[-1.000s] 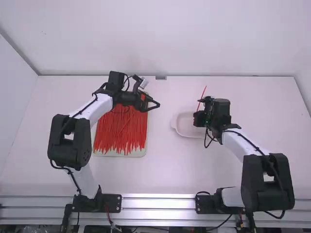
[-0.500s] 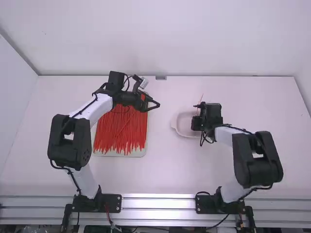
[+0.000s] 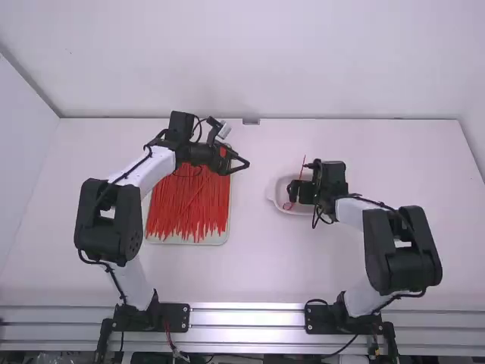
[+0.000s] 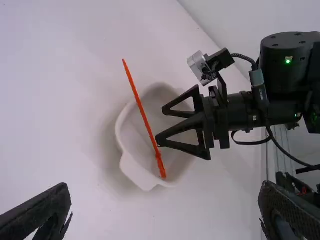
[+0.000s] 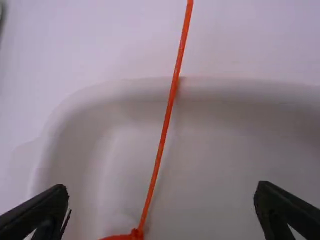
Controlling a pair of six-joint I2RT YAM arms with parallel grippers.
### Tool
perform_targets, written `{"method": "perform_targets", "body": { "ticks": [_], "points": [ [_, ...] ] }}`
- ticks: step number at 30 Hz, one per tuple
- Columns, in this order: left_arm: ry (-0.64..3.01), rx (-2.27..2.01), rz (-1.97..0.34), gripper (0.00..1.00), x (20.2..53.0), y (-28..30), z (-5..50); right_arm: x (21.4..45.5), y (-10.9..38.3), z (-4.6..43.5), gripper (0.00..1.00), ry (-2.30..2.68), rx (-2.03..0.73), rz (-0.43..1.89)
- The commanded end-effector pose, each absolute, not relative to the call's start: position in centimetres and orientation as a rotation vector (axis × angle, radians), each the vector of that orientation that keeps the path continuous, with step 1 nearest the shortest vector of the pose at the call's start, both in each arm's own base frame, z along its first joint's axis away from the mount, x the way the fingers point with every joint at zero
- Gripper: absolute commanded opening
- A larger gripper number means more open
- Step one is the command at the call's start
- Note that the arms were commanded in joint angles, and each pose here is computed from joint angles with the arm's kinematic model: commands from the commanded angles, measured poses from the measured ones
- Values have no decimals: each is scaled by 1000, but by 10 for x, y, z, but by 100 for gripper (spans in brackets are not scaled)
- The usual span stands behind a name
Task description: Fasten the cable tie
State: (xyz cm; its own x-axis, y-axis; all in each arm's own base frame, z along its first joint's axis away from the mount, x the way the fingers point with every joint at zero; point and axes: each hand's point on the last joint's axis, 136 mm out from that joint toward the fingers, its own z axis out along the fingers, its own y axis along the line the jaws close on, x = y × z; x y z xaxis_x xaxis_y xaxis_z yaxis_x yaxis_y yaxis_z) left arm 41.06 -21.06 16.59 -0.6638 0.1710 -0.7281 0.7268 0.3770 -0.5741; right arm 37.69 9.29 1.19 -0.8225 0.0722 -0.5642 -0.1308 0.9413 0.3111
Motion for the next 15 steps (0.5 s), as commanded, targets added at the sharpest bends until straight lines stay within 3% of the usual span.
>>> {"method": "perform_targets", "body": {
  "ticks": [1,15],
  "points": [
    [2038,799,-1270,99,412,-213,175,376,91,26,99,2467,-36,448],
    [2069,756,-1268,99,409,-193,178,347,95,102,99,2385,-83,413]
  ]
}}
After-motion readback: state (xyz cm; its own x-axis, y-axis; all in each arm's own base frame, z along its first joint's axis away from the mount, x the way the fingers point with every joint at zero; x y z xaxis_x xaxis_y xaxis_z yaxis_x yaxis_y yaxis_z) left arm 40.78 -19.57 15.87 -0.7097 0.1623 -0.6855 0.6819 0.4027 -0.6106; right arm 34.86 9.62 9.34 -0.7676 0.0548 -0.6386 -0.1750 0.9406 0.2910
